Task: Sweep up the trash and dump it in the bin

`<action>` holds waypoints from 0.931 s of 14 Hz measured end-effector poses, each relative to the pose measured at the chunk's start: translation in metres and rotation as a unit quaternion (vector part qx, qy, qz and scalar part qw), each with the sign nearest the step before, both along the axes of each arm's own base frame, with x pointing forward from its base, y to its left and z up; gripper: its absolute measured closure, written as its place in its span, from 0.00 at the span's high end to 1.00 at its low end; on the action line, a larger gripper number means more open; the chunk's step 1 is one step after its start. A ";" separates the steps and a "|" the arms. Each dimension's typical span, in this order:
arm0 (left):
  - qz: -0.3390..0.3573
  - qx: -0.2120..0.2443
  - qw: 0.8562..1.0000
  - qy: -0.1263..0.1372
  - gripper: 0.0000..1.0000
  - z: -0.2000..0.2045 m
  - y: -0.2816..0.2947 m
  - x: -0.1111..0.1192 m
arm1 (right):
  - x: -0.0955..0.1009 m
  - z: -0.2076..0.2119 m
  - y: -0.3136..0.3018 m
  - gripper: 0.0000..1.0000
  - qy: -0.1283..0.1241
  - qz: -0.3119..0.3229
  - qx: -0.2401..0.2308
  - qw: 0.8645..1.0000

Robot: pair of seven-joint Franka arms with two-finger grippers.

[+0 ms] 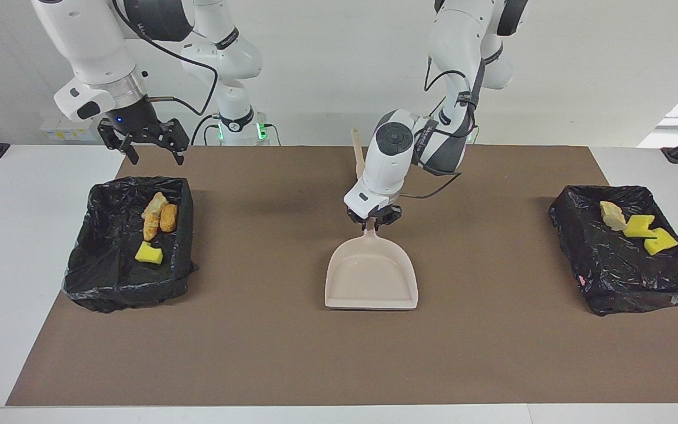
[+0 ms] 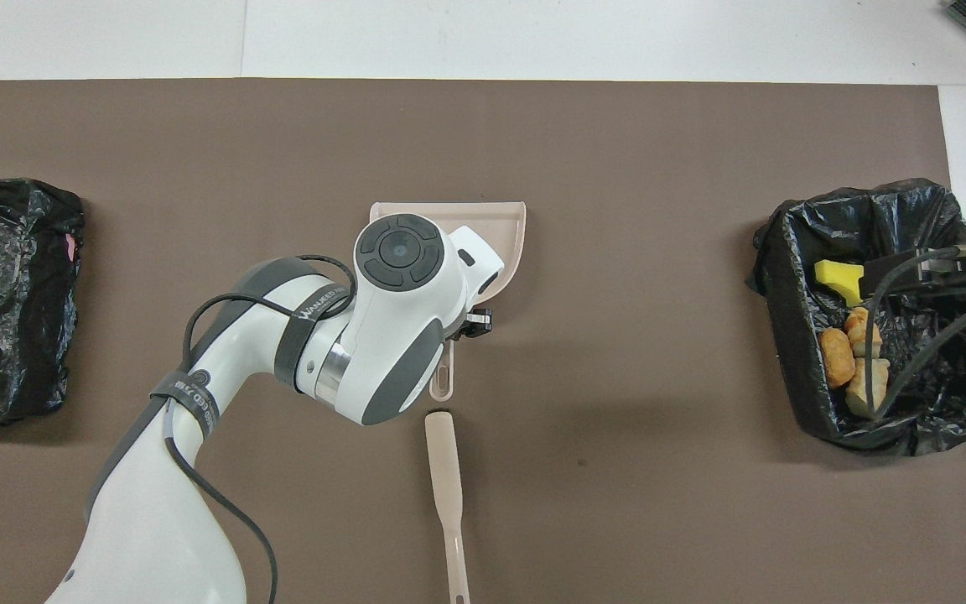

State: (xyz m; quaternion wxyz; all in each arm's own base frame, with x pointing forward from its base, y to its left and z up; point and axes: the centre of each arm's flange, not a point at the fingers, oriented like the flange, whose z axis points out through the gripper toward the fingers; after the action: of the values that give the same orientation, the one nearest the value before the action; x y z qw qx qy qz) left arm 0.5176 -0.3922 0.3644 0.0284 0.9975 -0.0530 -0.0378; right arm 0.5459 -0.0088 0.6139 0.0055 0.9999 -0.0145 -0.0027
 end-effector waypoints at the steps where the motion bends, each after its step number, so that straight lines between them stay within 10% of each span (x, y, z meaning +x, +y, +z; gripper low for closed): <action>1: 0.000 0.001 1.000 0.001 0.32 -0.002 0.000 -0.001 | 0.000 0.000 0.000 1.00 0.000 0.000 0.000 1.000; 3: 0.000 0.004 1.000 0.005 0.36 -0.005 0.002 -0.002 | 0.000 0.000 0.000 1.00 0.000 0.000 0.000 1.000; 9: 0.010 0.013 1.000 0.015 1.00 0.025 0.019 -0.002 | 0.000 0.000 0.000 1.00 0.000 0.000 0.000 1.000; 13: 0.023 0.008 1.000 0.011 1.00 0.103 0.087 0.007 | 0.000 0.000 0.000 1.00 0.000 0.000 0.000 1.000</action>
State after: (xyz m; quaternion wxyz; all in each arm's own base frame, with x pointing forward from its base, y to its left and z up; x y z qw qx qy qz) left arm 0.5251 -0.3049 0.4672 0.0220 0.9981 -0.0294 -0.0488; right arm 0.5459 -0.0088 0.6139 0.0055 0.9999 -0.0145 -0.0027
